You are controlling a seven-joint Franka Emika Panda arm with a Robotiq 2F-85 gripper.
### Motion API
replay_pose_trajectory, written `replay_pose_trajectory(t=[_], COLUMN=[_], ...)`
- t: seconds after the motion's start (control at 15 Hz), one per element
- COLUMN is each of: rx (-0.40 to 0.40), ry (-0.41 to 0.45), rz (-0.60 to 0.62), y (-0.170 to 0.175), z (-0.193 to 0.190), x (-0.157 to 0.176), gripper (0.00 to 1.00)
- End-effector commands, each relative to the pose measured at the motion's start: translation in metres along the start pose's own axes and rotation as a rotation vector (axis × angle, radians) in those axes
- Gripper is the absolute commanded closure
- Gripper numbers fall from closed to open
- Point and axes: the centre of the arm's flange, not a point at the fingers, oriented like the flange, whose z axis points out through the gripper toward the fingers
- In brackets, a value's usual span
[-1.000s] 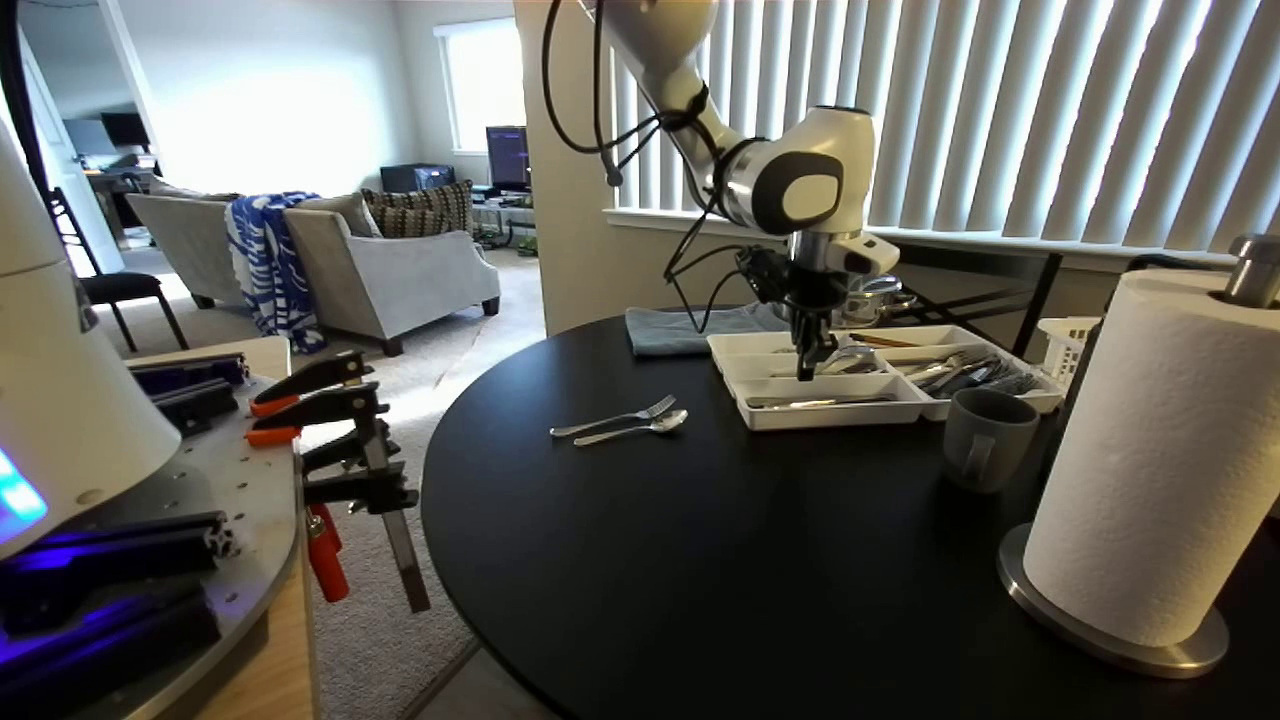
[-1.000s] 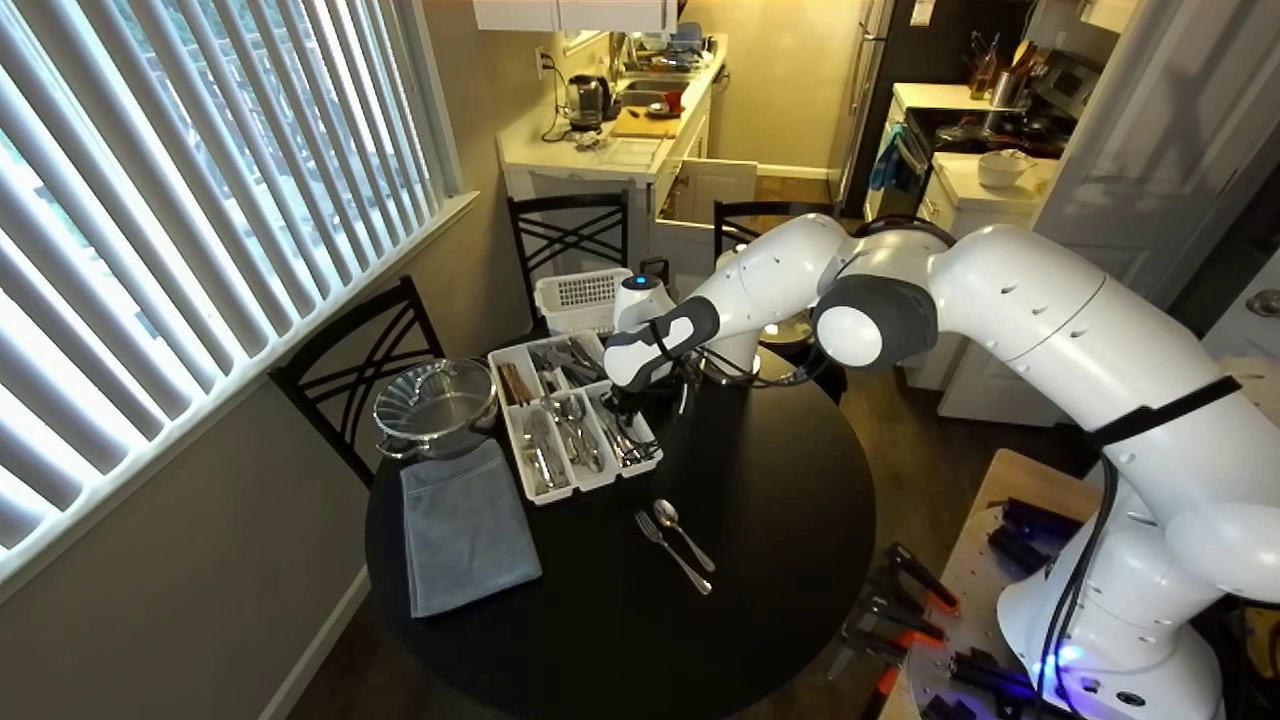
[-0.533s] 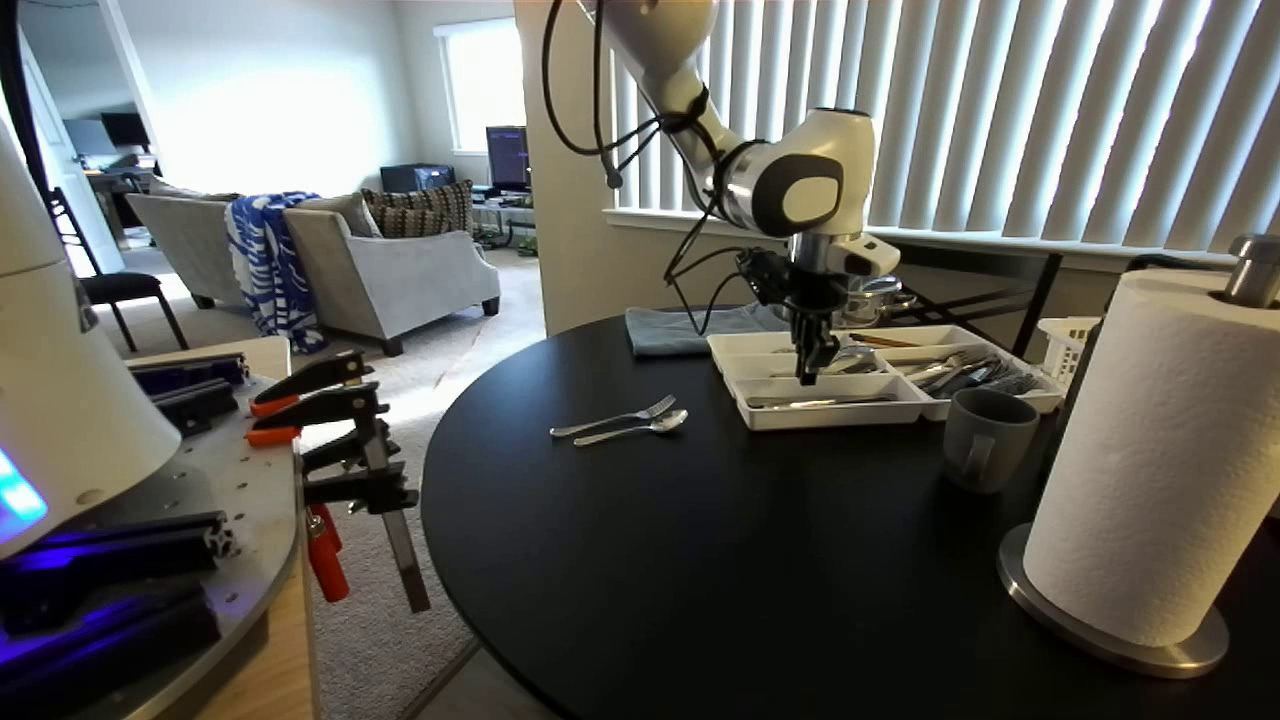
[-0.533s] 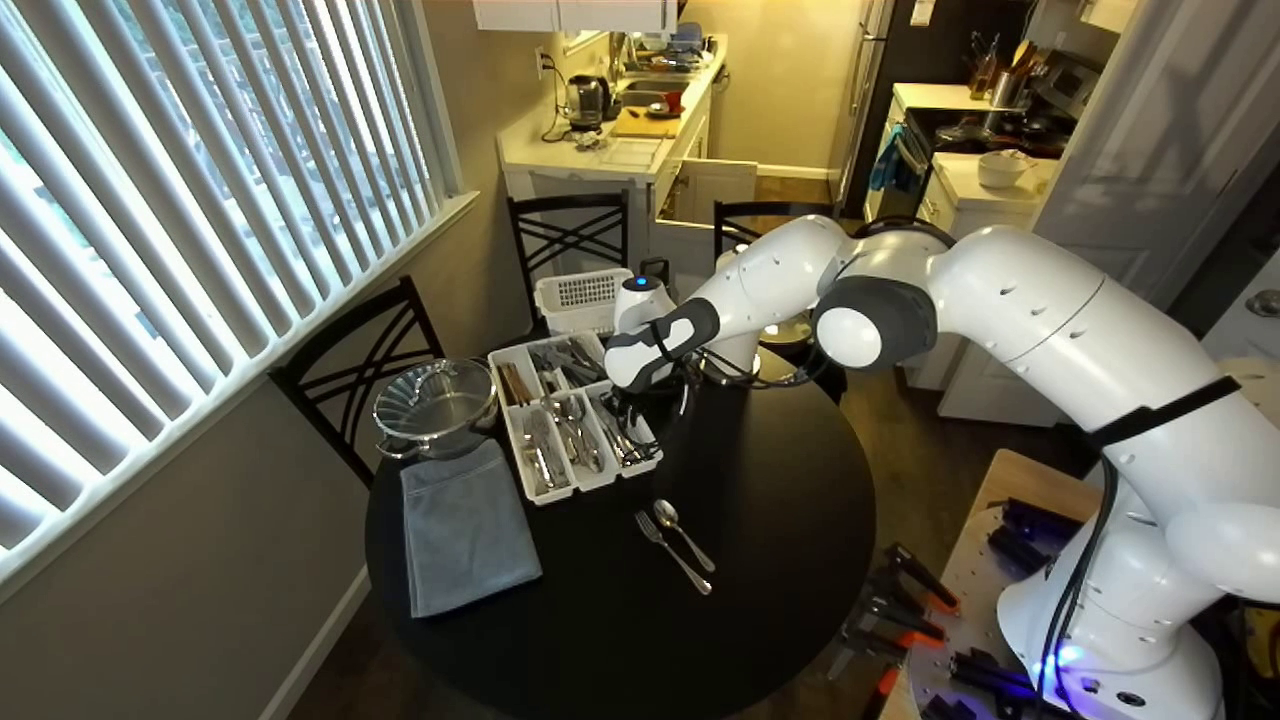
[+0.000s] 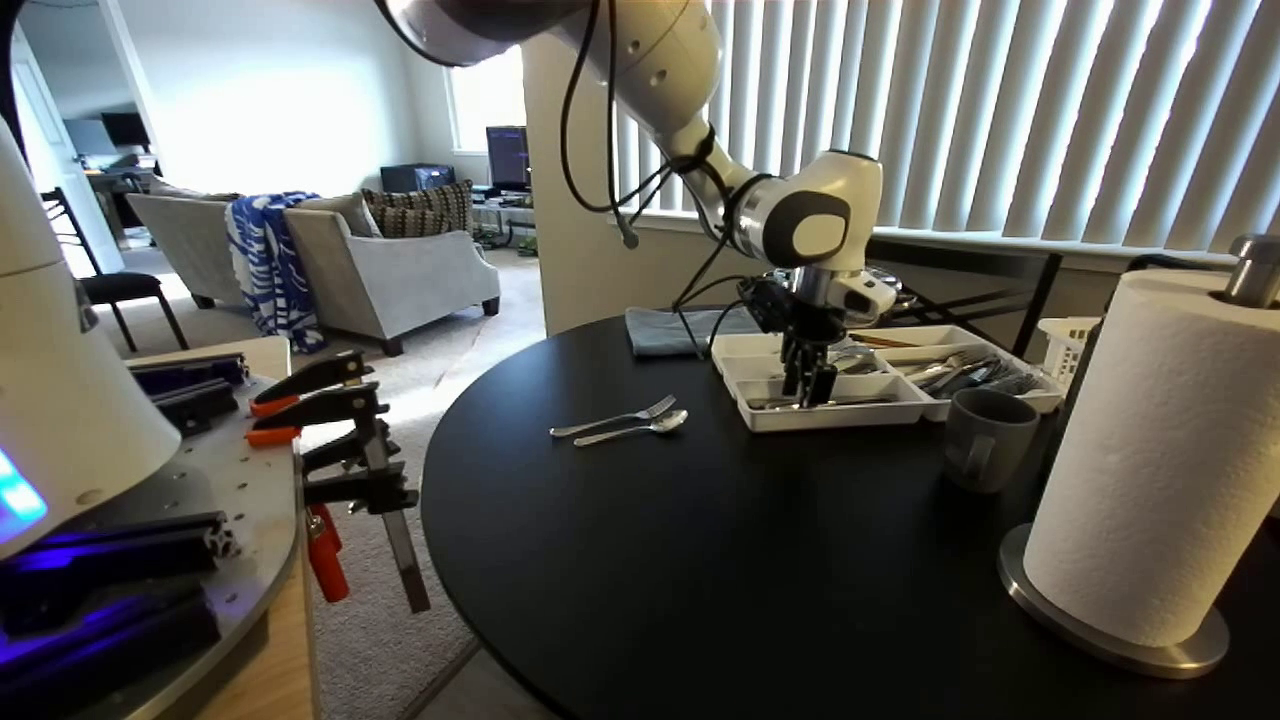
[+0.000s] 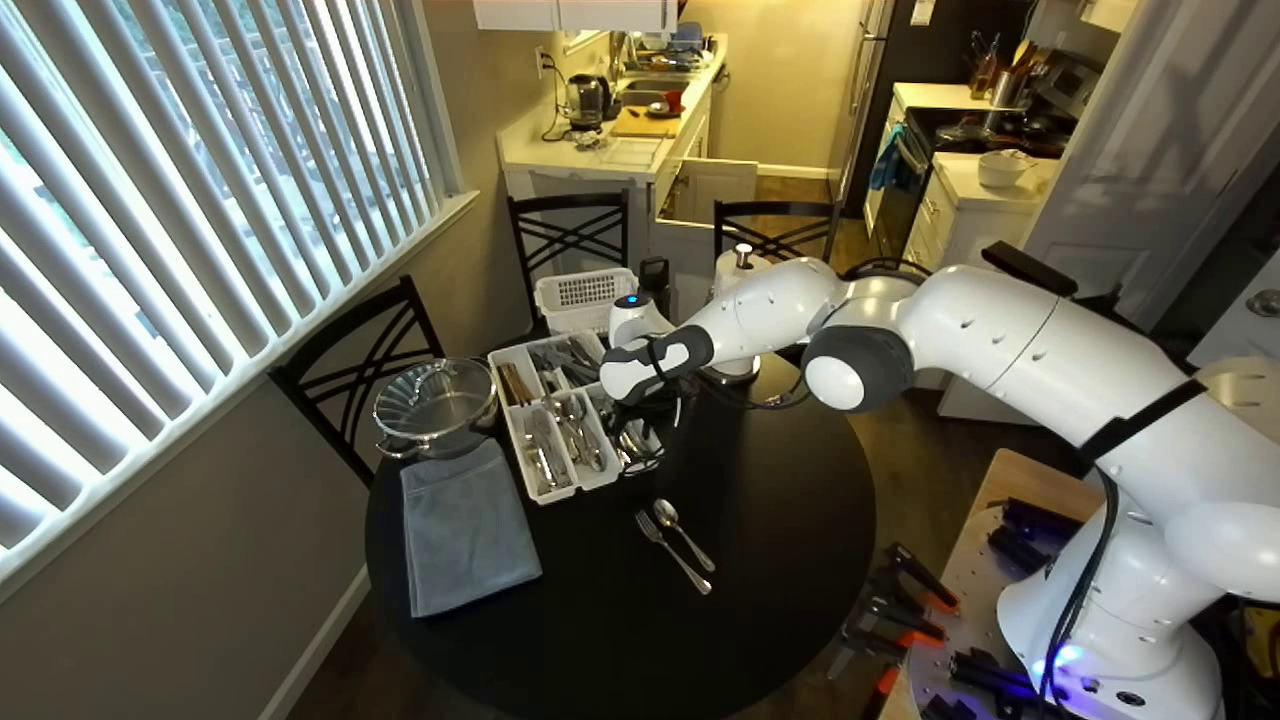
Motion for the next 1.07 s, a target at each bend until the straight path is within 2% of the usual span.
replay_pose_trajectory(t=[0.0,0.13,0.4,0.47,1.0], rx=[-0.021,-0.030,-0.039,-0.048,-0.070], ry=[-0.040,-0.033,0.003,0.006,0.061], rz=[-0.004,-0.007,-0.016,-0.016,-0.043], y=[-0.012,-0.011,-0.012,-0.012,-0.011], z=[0.033,0.023,0.005,0.003,-0.018], x=[0.043,0.042,0.040,0.040,0.044], gripper=[0.58,0.69,0.96,1.00,1.00])
